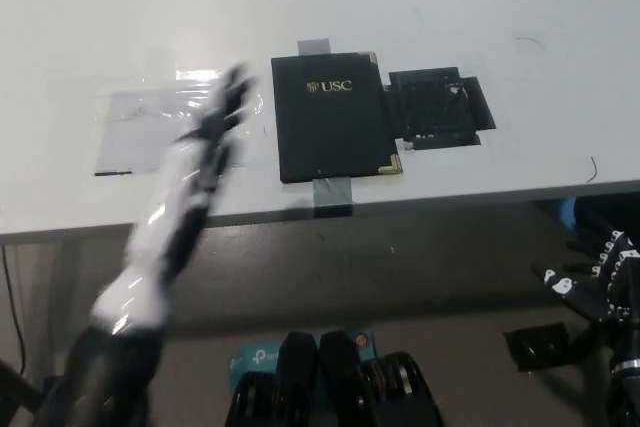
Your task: The robot uses its left hand to push the cover of the diary kept in the middle of the desk towards the right to close it
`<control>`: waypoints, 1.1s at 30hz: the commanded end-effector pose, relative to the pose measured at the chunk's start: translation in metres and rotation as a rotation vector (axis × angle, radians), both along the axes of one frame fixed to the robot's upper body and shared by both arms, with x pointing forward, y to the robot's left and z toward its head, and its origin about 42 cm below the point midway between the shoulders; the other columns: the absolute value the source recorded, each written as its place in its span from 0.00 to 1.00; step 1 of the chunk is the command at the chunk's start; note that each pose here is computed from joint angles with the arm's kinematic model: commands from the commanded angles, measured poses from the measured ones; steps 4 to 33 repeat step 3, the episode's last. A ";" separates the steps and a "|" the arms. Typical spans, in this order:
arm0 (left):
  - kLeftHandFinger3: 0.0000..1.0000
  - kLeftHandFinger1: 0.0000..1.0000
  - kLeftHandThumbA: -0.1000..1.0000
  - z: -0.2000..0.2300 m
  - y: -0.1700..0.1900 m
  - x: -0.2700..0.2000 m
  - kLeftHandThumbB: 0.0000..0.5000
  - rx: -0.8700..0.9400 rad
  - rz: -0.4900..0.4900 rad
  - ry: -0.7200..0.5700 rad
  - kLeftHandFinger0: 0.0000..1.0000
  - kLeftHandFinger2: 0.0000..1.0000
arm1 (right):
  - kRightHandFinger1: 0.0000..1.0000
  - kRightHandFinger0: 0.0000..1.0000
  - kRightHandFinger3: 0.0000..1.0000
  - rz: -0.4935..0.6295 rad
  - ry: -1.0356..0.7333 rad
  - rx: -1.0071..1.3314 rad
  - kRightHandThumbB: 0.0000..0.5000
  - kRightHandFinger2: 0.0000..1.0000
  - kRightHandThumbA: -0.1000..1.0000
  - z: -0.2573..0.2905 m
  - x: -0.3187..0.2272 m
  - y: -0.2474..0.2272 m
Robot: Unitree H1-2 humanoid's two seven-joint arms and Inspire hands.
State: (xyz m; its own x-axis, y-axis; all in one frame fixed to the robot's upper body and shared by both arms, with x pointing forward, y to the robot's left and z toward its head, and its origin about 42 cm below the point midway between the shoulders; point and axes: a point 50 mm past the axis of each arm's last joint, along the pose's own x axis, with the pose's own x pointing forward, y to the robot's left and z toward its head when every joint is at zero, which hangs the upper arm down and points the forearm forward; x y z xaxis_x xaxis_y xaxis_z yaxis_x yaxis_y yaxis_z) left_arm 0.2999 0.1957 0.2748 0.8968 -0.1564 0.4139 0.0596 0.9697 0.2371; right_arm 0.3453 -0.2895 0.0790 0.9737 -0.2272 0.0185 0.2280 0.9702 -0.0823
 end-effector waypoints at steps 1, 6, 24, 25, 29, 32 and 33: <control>1.00 1.00 1.00 -0.020 0.030 -0.016 0.33 -0.122 0.028 0.028 1.00 1.00 | 0.69 0.50 0.84 0.010 -0.057 -0.007 0.84 0.76 1.00 0.018 0.011 -0.004; 1.00 1.00 1.00 -0.035 0.048 -0.022 0.39 -0.114 0.086 0.056 1.00 1.00 | 0.69 0.51 0.84 0.007 -0.052 0.005 0.86 0.76 1.00 0.017 0.011 -0.004; 1.00 1.00 1.00 -0.035 0.048 -0.022 0.39 -0.114 0.086 0.056 1.00 1.00 | 0.69 0.51 0.84 0.007 -0.052 0.005 0.86 0.76 1.00 0.017 0.011 -0.004; 1.00 1.00 1.00 -0.035 0.048 -0.022 0.39 -0.114 0.086 0.056 1.00 1.00 | 0.69 0.51 0.84 0.007 -0.052 0.005 0.86 0.76 1.00 0.017 0.011 -0.004; 1.00 1.00 1.00 -0.035 0.048 -0.022 0.39 -0.114 0.086 0.056 1.00 1.00 | 0.69 0.51 0.84 0.007 -0.052 0.005 0.86 0.76 1.00 0.017 0.011 -0.004; 1.00 1.00 1.00 -0.035 0.048 -0.022 0.39 -0.114 0.086 0.056 1.00 1.00 | 0.69 0.51 0.84 0.007 -0.052 0.005 0.86 0.76 1.00 0.017 0.011 -0.004; 1.00 1.00 1.00 -0.035 0.048 -0.022 0.39 -0.114 0.086 0.056 1.00 1.00 | 0.69 0.51 0.84 0.007 -0.052 0.005 0.86 0.76 1.00 0.017 0.011 -0.004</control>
